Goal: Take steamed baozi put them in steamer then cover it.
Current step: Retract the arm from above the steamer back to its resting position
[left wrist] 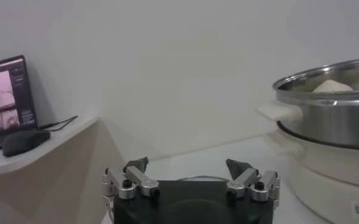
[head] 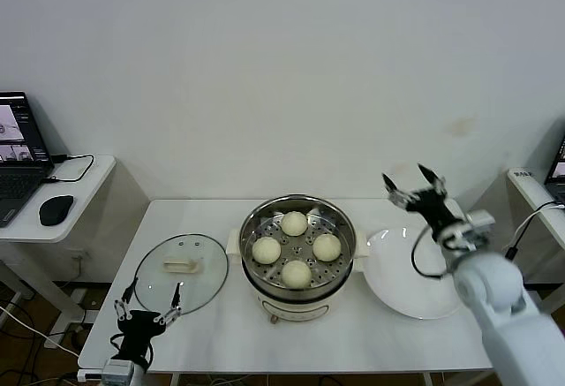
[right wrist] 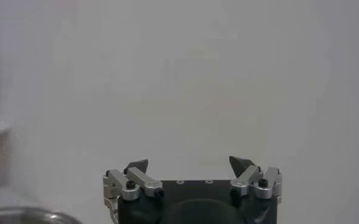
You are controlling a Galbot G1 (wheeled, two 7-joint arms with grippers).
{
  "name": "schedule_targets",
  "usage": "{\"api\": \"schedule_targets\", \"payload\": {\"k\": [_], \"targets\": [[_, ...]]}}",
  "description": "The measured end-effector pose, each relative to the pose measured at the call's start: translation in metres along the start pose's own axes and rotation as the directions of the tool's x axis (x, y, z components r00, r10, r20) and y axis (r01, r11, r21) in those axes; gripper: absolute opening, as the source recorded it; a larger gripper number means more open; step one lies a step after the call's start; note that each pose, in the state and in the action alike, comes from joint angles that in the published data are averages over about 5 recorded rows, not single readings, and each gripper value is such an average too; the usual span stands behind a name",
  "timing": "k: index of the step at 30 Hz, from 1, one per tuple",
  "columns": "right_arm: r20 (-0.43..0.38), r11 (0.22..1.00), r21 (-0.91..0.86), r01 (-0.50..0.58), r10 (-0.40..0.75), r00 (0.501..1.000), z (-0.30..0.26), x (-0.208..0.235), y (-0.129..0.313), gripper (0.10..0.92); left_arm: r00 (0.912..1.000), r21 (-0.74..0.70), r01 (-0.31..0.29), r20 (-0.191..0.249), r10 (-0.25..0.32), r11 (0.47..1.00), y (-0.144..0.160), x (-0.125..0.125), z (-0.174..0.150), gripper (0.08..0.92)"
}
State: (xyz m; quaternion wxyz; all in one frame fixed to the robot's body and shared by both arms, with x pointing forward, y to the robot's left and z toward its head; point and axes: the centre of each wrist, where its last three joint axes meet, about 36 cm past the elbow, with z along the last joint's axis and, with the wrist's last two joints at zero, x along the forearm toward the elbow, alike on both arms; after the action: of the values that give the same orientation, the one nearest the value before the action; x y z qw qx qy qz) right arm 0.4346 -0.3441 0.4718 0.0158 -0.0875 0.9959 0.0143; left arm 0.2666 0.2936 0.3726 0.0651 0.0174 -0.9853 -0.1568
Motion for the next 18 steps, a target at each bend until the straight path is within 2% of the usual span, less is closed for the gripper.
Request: {"api": "schedule_targets", "payload": {"k": [6,10,14,18], "targets": [[-0.050,0.987,-0.103,-0.125,0.121,0.991,0.040,0.052,0.005,0.823,0.9992,-0.174,0.037,0.021,-0.034,0.984,0.006,-0.011,0.008,0.823],[-0.071,0.974,-0.130,-0.187,0.179,0.981,0.053,0.074,0.007,0.823,0.9979,-0.379,0.059,0.047,-0.045,0.923,0.007,-0.019,0.014,0.823],[-0.087,0.963,-0.147,-0.226,0.215,0.973,0.061,0.090,0.011,0.823,0.9958,-0.605,0.079,0.085,-0.035,0.792,0.009,-0.028,0.022,0.823],[-0.099,0.954,-0.157,-0.255,0.242,0.965,0.065,0.103,0.014,0.823,0.9922,-0.788,0.104,0.124,-0.009,0.607,0.012,-0.041,0.035,0.823]]}}
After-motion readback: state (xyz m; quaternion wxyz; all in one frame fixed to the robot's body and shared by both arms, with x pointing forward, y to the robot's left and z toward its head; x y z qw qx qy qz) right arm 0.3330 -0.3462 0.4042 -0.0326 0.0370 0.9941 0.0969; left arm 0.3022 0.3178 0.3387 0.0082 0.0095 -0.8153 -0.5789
